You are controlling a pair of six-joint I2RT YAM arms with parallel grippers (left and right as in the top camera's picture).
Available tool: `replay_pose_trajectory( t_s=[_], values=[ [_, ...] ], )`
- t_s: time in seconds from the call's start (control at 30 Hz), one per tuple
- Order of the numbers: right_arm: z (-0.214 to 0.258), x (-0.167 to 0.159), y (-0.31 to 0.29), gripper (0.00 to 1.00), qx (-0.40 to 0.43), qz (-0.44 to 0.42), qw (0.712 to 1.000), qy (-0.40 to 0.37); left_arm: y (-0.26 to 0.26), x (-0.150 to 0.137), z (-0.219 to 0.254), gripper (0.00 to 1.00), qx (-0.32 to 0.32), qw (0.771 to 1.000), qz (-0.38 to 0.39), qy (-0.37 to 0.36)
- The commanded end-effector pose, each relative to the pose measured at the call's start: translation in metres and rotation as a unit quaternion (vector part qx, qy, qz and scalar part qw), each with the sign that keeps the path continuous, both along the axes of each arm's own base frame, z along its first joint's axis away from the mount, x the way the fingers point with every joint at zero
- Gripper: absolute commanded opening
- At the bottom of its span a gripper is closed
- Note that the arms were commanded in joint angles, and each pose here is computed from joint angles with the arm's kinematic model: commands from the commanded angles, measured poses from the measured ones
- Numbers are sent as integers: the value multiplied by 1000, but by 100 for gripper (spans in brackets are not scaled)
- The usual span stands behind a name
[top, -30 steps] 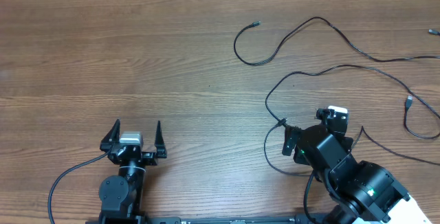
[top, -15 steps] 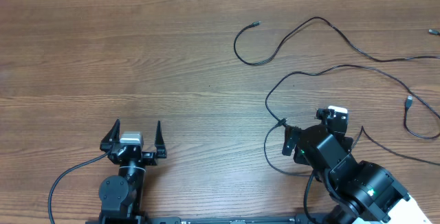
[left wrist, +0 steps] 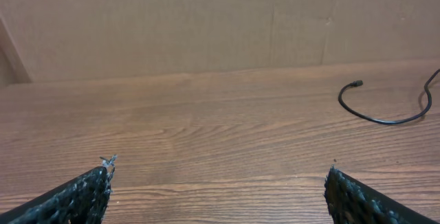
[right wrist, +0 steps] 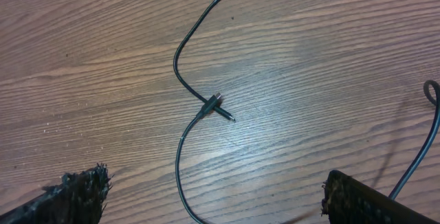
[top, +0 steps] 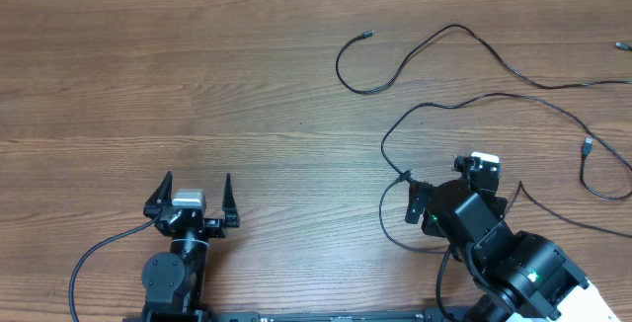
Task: Untangle cables
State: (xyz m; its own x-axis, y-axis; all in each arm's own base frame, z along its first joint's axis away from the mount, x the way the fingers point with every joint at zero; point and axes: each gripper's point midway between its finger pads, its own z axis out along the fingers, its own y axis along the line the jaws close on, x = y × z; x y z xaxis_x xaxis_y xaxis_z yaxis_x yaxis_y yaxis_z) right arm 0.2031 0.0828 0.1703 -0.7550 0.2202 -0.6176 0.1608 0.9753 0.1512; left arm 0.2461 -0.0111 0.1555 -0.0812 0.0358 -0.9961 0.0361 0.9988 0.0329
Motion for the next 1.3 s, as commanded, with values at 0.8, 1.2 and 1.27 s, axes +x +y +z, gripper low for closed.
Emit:
replay_pose_trajectory(
  t_s=[0.8, 1.2, 1.27],
  values=[
    [1, 27, -39, 100, 87, -115, 987, -65, 1, 0, 1, 100, 7, 1000, 0, -3],
    [6, 46, -81, 100, 163, -159, 933, -277, 1, 0, 1, 100, 7, 1000, 0, -3],
    [12, 47, -85, 100, 157, -152, 923, -317, 1, 0, 1, 99, 7, 1000, 0, -3]
  ],
)
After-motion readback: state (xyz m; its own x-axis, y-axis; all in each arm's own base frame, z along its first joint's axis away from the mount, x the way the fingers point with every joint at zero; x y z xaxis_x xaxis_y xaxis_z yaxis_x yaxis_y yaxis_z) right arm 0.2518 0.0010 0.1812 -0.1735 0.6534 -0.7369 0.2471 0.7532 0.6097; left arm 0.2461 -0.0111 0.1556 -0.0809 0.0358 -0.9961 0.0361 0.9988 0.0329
